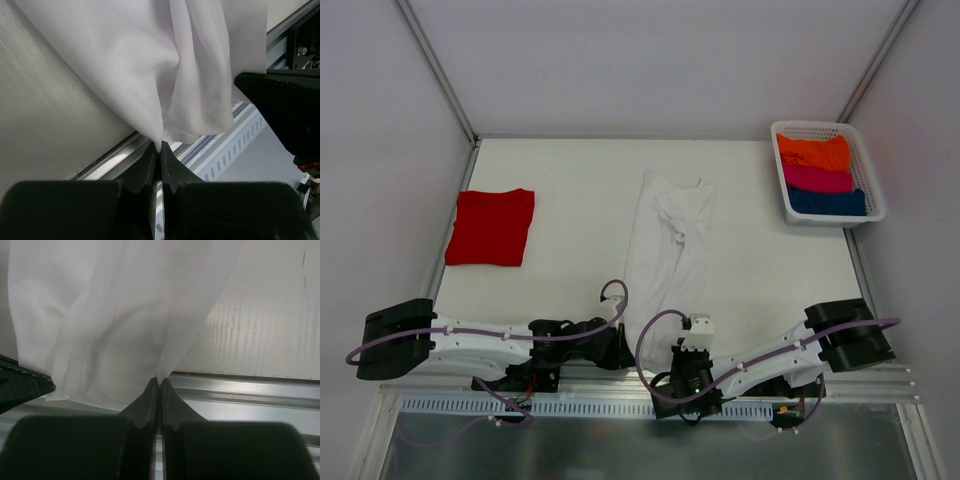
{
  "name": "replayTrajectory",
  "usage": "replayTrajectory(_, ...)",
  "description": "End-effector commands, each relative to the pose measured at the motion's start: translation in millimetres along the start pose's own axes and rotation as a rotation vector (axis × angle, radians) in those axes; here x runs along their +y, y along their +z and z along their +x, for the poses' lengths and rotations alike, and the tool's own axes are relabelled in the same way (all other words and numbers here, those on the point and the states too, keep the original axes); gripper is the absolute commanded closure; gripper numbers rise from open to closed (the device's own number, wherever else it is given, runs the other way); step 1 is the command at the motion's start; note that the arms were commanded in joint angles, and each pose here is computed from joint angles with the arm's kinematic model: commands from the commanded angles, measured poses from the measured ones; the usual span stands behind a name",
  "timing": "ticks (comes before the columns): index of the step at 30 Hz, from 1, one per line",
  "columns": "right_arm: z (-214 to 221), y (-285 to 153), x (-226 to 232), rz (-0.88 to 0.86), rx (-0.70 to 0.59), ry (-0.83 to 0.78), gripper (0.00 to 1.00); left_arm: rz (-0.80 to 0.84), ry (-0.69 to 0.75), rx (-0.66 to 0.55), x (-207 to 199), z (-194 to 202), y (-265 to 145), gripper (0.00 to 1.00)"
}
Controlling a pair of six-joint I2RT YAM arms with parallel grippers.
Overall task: Fold and stack the t-shirts
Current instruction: Grab the bottom of the folded rectangular tshirt with both arms, then fold the folded rectangular tshirt in 1/3 of the way
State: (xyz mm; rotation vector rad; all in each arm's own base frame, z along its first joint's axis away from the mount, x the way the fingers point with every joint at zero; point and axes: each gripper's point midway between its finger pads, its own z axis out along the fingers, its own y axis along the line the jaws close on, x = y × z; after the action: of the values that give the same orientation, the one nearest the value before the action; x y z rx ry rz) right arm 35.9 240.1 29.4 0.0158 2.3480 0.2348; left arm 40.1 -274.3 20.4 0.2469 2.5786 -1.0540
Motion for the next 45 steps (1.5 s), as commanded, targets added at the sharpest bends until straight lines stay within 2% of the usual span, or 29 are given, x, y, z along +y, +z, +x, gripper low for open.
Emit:
replayTrajectory(1, -16, -11, -13, 0.038, -0.033, -0.049, 1.0, -0.124, 0.042, -0.044, 15, -8, -12, 1.0)
replayTrajectory(2, -24, -15, -10, 0.032, -0.051, -0.046, 1.0, -0.13, 0.047, -0.095, 14, -19, -13, 1.0)
replayTrajectory(7, -62, -22, -18, 0.058, -0.142, -0.077, 1.0, -0.215, 0.117, -0.186, 18, -44, -22, 1.0)
replayTrajectory(16, -81, -6, -35, 0.133, -0.194, -0.113, 1.0, -0.324, 0.186, -0.247, 16, -78, -11, 1.0)
replayTrajectory(26, -101, 29, -35, 0.163, -0.211, -0.126, 1.0, -0.356, 0.219, -0.34, 7, -138, -14, 1.0)
replayTrajectory(40, -164, 76, -32, 0.257, -0.227, -0.192, 1.0, -0.335, 0.301, -0.359, -13, -222, 26, 1.0)
replayTrajectory(45, -191, 94, -30, 0.253, -0.218, -0.161, 1.0, -0.33, 0.32, -0.366, -18, -249, 34, 1.0)
